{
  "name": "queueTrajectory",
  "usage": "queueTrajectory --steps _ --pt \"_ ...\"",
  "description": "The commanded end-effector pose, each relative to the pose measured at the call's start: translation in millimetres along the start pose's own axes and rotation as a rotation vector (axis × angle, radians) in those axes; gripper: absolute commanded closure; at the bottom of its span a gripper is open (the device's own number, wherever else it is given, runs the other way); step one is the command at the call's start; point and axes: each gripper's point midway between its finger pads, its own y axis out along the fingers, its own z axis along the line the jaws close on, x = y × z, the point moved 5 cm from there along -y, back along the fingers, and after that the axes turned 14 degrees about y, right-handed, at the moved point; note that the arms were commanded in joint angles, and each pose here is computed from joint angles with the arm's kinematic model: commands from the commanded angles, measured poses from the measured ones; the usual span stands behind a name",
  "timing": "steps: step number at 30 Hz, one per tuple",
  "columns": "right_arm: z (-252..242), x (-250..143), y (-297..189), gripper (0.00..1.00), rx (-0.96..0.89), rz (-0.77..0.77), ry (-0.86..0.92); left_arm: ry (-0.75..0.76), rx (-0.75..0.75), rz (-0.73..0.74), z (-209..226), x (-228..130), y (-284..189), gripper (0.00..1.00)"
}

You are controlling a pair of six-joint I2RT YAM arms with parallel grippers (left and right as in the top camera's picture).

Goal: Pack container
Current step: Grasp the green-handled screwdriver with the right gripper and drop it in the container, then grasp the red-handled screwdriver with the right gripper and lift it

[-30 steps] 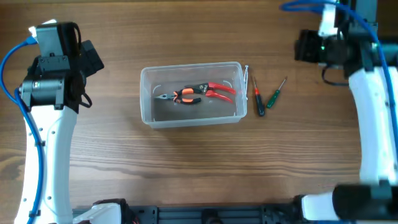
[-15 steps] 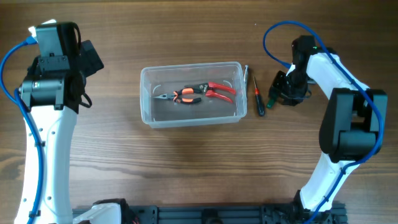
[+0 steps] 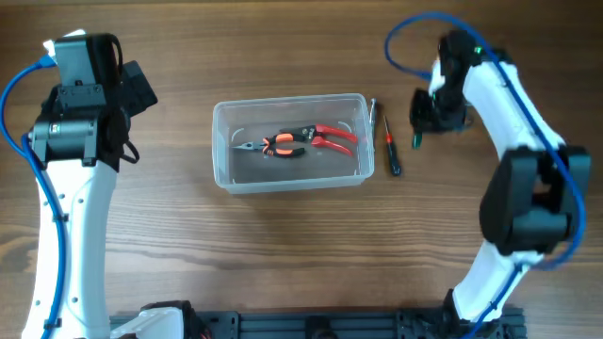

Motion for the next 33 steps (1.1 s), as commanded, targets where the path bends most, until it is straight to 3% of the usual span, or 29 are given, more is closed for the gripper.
queueTrajectory --steps 1,4,7,11,15,17,18,21,24,25,26,27,28,29,31,33 --pt "114.8 -55.7 -143.1 0.96 0.295 -0.315 -0.688 -0.002 0.023 0.004 3.3 -0.2 1.8 0.0" --pt "203.8 -168.3 -164.4 0.96 0.442 -0.398 -1.341 -0.002 0.023 0.004 3.2 -0.2 1.8 0.0" --pt "236.6 -221.2 -112.9 0.96 0.398 -0.328 -1.748 -0.002 0.023 0.004 3.2 -0.1 1.8 0.0" --pt "242.3 -214.9 -4.1 0.96 0.261 -0.084 -1.884 -0.002 0.023 0.004 3.2 -0.1 1.8 0.0" --pt "237.5 -205.8 54.3 0.96 0.163 0.017 -1.91 -0.002 0.023 0.004 3.2 -0.1 1.8 0.0" --pt "239.6 -209.5 63.5 0.77 0.198 0.038 -1.901 -0.002 0.023 0.004 3.2 -0.1 1.8 0.0" --pt "240.3 -208.6 63.3 0.59 0.192 0.034 -1.872 -0.003 0.023 0.004 3.3 -0.1 1.8 0.0" --pt "249.0 -183.3 35.6 0.47 0.045 -0.102 -1.629 -0.002 0.023 0.004 3.2 -0.1 1.8 0.0" --pt "244.0 -146.2 -59.3 0.53 0.054 -0.323 -1.44 -0.002 0.023 0.004 3.2 -0.2 1.8 0.0" --pt "235.2 -124.9 -95.5 0.57 0.095 -0.423 -1.299 -0.002 0.023 0.004 3.2 -0.1 1.8 0.0" --pt "216.9 -95.9 -133.3 0.62 0.146 -0.521 -1.074 -0.002 0.023 0.004 3.3 -0.2 1.8 0.0" --pt "182.8 -59.9 -166.6 0.62 0.2 -0.583 -0.741 -0.002 0.023 0.004 3.3 -0.2 1.8 0.0" --pt "131.3 -23.1 -182.5 0.54 0.224 -0.573 -0.378 -0.002 0.023 0.004 3.2 -0.1 1.8 0.0" --pt "93.8 -5.4 -179.3 0.5 0.211 -0.516 -0.215 -0.003 0.023 0.004 3.3 -0.1 1.8 0.0" --pt "37.2 13.0 -146.5 0.52 0.146 -0.375 -0.053 -0.002 0.023 0.004 3.2 -0.1 1.8 0.0" --pt "-5.9 10.7 -82.2 0.53 0.051 -0.189 0.041 -0.002 0.023 0.004 3.2 -0.2 1.8 0.0"
